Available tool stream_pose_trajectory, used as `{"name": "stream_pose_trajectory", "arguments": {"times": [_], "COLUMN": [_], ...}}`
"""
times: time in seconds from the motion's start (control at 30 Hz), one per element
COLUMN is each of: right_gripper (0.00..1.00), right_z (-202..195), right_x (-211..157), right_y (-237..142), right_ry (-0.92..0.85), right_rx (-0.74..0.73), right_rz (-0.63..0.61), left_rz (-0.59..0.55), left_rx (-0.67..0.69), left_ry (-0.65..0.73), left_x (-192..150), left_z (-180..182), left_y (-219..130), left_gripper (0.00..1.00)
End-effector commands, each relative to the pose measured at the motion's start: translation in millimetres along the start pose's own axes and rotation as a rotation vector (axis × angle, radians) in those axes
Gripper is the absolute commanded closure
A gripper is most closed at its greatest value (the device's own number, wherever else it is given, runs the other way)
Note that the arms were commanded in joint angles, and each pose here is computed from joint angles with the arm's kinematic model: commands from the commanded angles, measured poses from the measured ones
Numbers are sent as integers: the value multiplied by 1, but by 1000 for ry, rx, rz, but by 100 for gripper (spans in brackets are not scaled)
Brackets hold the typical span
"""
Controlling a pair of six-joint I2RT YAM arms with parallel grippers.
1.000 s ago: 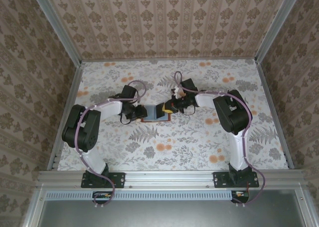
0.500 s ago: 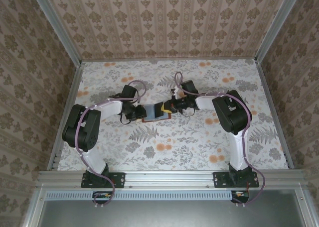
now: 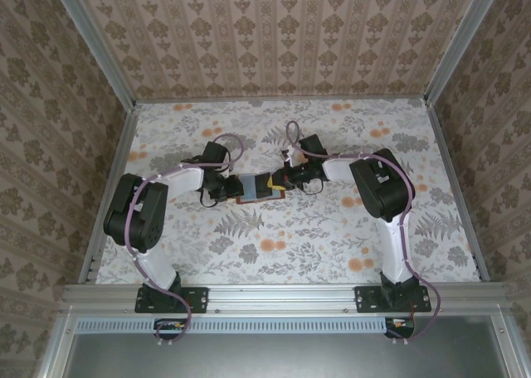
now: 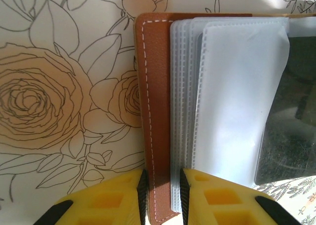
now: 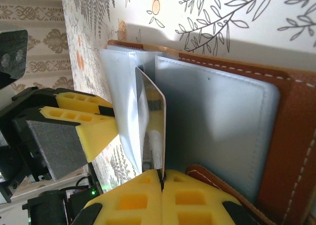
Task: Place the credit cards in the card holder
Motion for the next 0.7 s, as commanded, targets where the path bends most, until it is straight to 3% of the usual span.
{"name": "stream_pose_trajectory", "arguments": {"times": [0.0, 0.23, 0.37, 0.67], "right_gripper": [96, 96, 96, 96], "right_z": [-13, -10, -10, -12], "right_x": [-12, -6, 1, 0], "right_y": [10, 14, -4, -11], "right_ry": [36, 36, 17, 5], "right_rx": [-25, -20, -73, -75], "right_rz": [60, 48, 21, 63], "left_rz": [32, 19, 31, 33], "left_rx": [56, 55, 70, 72], "left_ry": [-4, -2, -2, -6], "left_x": [-6, -6, -7, -10], "left_z": [11, 12, 14, 18], "left_y": [7, 6, 6, 8], "left_gripper": [74, 75, 76, 82]}}
Point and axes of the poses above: each hand's point on the last joint's axis, 136 mm out from that joint toward the fingers, its own y axis out along the fingers, its own z axis along the line the jaws close on, x = y × z, the point moved 7 cm from there along -y, back along the fingers, and after that the axes turned 15 degrees about -y, right-handed, at the moved point
